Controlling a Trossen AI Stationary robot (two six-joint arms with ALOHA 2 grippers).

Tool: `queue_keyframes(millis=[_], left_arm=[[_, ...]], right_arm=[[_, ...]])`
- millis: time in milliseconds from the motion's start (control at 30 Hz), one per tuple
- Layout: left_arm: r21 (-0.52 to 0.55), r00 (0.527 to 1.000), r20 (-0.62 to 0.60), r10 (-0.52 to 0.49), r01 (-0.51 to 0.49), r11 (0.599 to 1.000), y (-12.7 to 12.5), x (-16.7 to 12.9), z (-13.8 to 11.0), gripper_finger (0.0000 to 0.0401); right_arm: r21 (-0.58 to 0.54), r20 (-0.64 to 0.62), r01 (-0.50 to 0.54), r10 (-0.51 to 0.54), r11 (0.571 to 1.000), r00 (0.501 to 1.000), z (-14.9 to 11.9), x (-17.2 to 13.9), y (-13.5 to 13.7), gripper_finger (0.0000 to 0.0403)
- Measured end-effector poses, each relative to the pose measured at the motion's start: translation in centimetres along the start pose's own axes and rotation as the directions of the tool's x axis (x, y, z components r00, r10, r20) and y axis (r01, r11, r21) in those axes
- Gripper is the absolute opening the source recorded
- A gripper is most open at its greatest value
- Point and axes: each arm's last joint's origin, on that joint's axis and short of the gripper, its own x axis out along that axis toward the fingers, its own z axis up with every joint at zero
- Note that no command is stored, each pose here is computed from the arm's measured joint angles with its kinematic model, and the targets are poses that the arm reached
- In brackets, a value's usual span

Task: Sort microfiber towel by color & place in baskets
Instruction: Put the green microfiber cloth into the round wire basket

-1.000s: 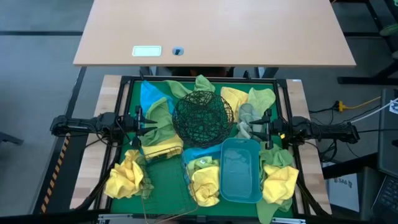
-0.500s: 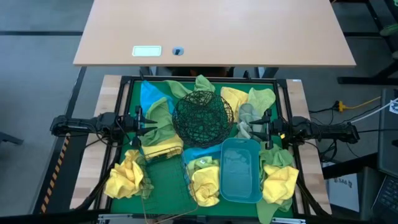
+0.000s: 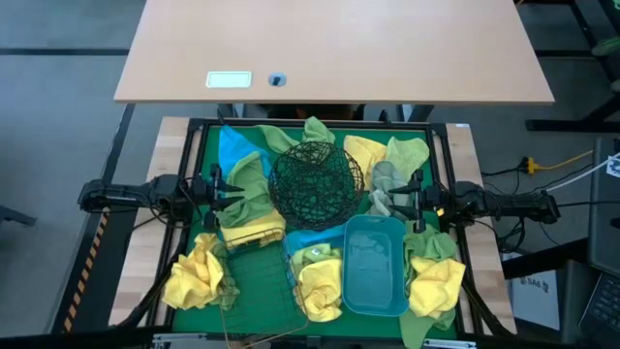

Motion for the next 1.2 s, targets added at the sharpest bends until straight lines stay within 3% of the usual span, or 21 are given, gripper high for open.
queue_keyframes(millis=[367, 667, 933, 1200], left_arm=[[-0.029, 0.985, 0.174, 0.012, -0.007, 1.0, 0.1, -0.1, 1.7, 0.0096], [-0.18, 0.932, 0.222, 0.287, -0.25, 0.951, 0.9, -0.4, 2.4, 0.0096], [-0.204, 0.905, 0.206, 0.373, -0.333, 0.921, 1.2, -0.5, 2.3, 0.0097], [-0.212, 0.895, 0.203, 0.396, -0.355, 0.91, 1.2, -0.5, 2.3, 0.0154]], right_arm=[[0.0, 0.001, 0.0, 0.0, 1.0, 1.0, 0.0, 0.0, 0.0, 0.0209], [0.0, 0.002, 0.017, -0.017, 1.0, 1.0, 0.0, 0.0, 0.0, 0.0209], [0.0, 0.003, 0.017, -0.017, 1.0, 1.0, 0.0, 0.0, -0.1, 0.0209], [0.001, 0.021, 0.024, -0.024, 1.0, 0.999, 0.2, 0.0, -0.1, 0.0209]])
